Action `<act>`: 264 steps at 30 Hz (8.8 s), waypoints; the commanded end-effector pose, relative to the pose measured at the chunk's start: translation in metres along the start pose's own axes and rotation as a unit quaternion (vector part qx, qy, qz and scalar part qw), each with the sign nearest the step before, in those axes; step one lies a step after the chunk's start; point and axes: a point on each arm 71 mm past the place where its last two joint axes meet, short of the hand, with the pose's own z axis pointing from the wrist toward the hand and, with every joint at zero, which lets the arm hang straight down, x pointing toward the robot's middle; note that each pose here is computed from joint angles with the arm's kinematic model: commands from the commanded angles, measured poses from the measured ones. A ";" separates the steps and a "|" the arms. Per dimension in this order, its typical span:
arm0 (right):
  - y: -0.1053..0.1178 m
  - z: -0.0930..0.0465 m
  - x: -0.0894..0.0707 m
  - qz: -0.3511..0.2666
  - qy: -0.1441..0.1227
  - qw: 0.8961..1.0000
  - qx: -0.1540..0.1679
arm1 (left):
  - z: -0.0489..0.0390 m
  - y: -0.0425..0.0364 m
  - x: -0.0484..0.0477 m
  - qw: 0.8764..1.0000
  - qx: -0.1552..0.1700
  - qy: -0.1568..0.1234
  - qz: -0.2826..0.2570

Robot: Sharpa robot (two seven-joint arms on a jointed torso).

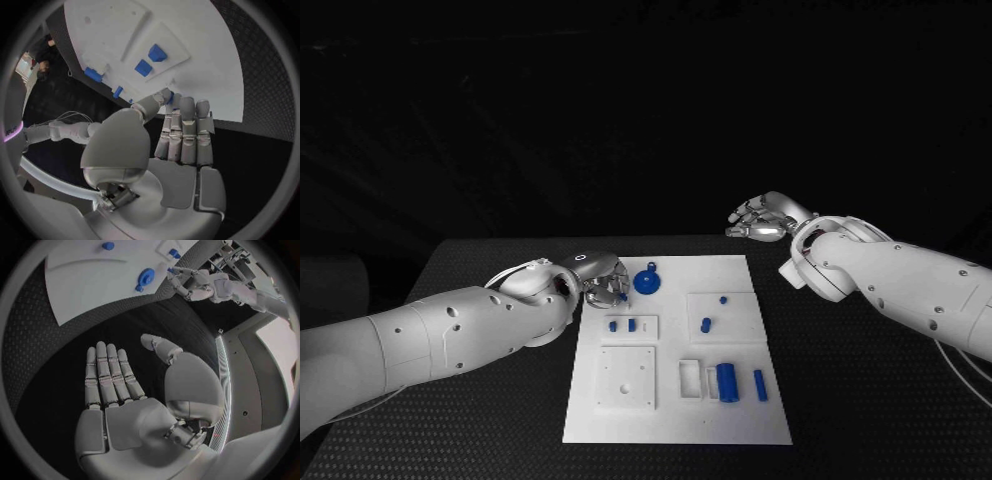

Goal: Assemble the parts on the task board

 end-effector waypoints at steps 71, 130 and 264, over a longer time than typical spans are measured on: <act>0.002 0.000 0.002 0.000 0.006 1.000 -0.005 | 0.0083 -0.0073 0.0146 0.999 -0.007 0.050 -0.006; -0.001 -0.002 0.000 -0.004 0.008 1.000 -0.005 | 0.0024 0.0028 0.0200 0.999 -0.015 0.030 0.006; 0.008 -0.049 0.115 -0.409 0.079 0.897 -0.147 | -0.0339 0.0285 -0.0596 0.846 0.003 -0.067 -0.529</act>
